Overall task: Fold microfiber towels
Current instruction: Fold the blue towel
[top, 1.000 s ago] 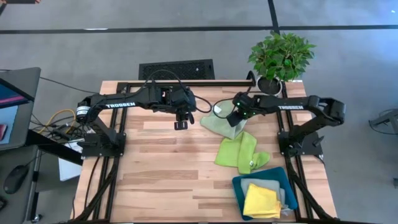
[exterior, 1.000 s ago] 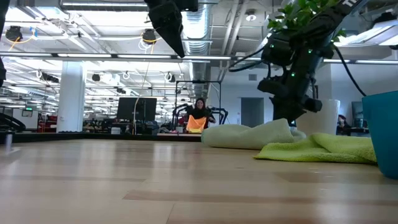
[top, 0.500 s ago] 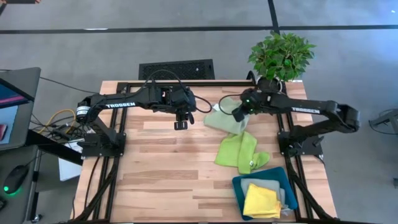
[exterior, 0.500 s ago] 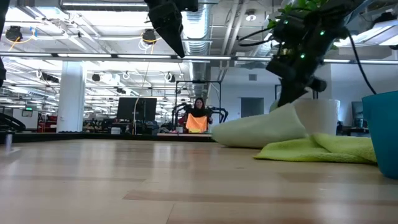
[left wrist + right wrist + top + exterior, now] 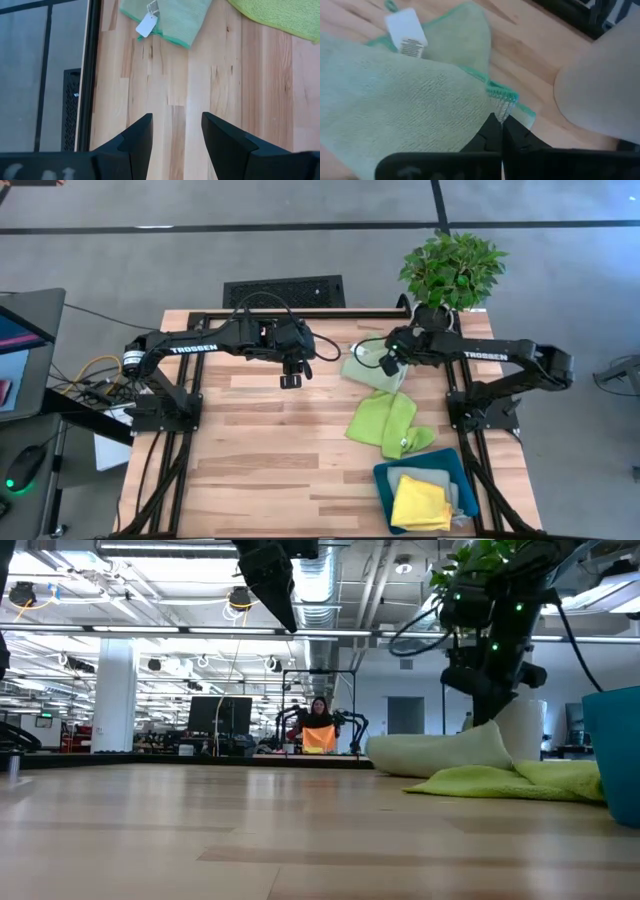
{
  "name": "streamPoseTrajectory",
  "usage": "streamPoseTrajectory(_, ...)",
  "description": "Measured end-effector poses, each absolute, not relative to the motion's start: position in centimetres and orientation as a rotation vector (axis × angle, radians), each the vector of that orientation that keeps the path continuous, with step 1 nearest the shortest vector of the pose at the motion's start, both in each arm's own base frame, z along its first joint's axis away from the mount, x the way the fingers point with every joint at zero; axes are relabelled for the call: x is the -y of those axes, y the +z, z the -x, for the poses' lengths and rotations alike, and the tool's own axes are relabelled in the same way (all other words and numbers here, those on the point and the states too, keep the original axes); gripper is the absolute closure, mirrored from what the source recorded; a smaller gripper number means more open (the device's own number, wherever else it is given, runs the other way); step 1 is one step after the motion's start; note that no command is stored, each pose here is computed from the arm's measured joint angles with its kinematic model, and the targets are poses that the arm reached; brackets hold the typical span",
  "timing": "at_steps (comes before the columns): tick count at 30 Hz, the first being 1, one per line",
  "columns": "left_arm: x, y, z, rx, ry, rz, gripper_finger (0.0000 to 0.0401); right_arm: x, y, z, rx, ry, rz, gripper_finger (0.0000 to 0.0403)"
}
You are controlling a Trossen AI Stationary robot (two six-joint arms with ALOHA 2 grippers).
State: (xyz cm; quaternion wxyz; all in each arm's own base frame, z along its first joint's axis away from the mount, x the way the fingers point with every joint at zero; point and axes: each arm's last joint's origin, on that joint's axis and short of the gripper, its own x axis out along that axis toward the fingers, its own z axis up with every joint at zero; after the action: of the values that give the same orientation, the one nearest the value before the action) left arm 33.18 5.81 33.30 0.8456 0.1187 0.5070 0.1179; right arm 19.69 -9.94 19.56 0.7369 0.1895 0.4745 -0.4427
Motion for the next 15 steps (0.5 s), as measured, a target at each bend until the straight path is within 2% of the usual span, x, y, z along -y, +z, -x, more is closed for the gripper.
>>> streamPoseTrajectory(9,-5.8,33.3,-33.2,-1.069,0.253,-0.245,0.0238,10.3,16.9,-20.3,-1.204,-0.994,-0.386,0.0385)
streamPoseTrajectory(15,-5.8,33.3,-33.2,-1.068,0.254,-0.243,0.0238,10.2,16.1,-20.6,-1.279,-0.895,-0.397,0.0379)
